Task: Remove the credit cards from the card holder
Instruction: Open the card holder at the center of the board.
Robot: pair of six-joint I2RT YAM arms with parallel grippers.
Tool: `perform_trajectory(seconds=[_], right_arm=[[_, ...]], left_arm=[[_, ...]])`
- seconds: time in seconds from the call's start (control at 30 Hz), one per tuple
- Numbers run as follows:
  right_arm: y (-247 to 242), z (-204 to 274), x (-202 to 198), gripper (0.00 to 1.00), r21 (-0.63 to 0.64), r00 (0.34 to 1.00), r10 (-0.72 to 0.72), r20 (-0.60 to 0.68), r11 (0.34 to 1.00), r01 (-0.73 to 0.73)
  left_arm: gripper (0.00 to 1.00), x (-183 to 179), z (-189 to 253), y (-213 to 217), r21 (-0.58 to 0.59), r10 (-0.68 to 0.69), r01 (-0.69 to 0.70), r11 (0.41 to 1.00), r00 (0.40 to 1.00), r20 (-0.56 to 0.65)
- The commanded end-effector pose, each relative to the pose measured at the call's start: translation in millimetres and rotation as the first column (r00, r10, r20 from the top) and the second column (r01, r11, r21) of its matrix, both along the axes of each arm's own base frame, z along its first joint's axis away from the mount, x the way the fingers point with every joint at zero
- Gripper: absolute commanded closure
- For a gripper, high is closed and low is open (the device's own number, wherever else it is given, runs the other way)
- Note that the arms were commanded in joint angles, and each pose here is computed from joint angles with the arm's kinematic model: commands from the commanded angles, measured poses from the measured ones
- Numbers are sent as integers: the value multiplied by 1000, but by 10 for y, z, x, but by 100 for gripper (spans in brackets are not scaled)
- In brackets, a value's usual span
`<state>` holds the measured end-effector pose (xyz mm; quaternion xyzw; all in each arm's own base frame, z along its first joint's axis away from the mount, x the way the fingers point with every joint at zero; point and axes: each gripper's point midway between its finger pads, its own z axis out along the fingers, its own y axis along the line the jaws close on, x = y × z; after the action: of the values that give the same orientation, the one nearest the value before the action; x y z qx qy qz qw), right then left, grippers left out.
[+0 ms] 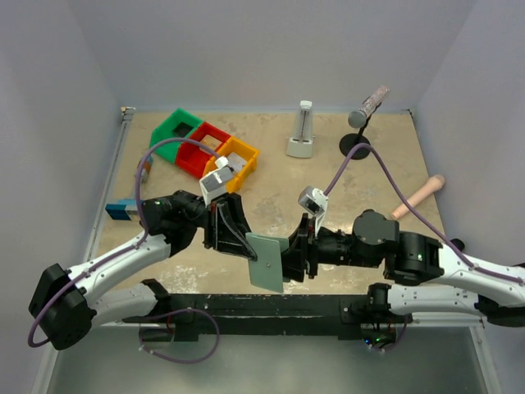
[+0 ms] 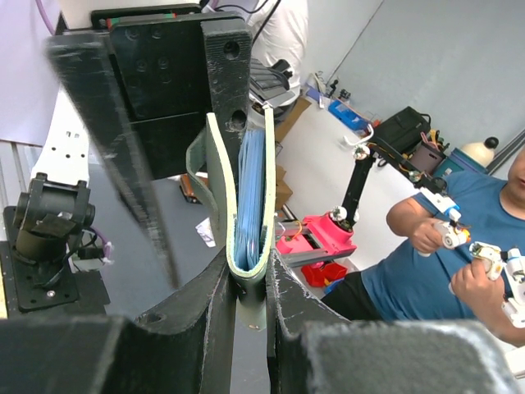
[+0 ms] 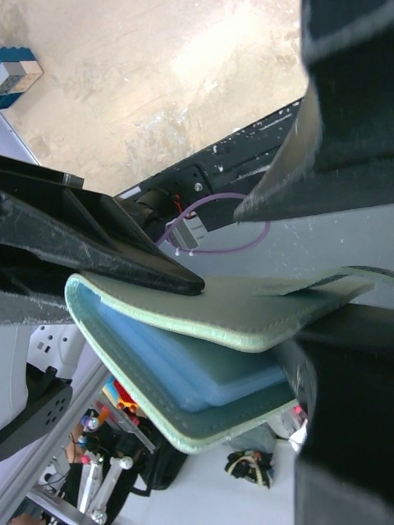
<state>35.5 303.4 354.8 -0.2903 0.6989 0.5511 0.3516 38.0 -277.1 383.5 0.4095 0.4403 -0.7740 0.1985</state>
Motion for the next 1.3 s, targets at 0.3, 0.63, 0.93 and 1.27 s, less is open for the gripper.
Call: perform_trajectory(seconds=[0.3, 0.63, 0.93, 1.27], right_arm=[[46, 264, -56, 100, 64, 999, 32, 0, 997, -32], [-256, 107, 104, 100, -26, 996, -94, 0, 995, 94], [-465, -122, 255, 100, -168, 982, -184, 39, 968, 188], [-732, -401, 505, 100, -350, 934, -348, 83, 867, 354]], left_arm=[[89, -143, 153, 144, -211, 41, -4, 977, 984, 171], [17, 312, -249, 15, -101, 240, -242, 965, 970, -28], [0, 903, -938, -187, 234, 459, -403, 885, 838, -293], [0, 1658, -2067, 527, 726, 967, -667, 168, 254, 9]])
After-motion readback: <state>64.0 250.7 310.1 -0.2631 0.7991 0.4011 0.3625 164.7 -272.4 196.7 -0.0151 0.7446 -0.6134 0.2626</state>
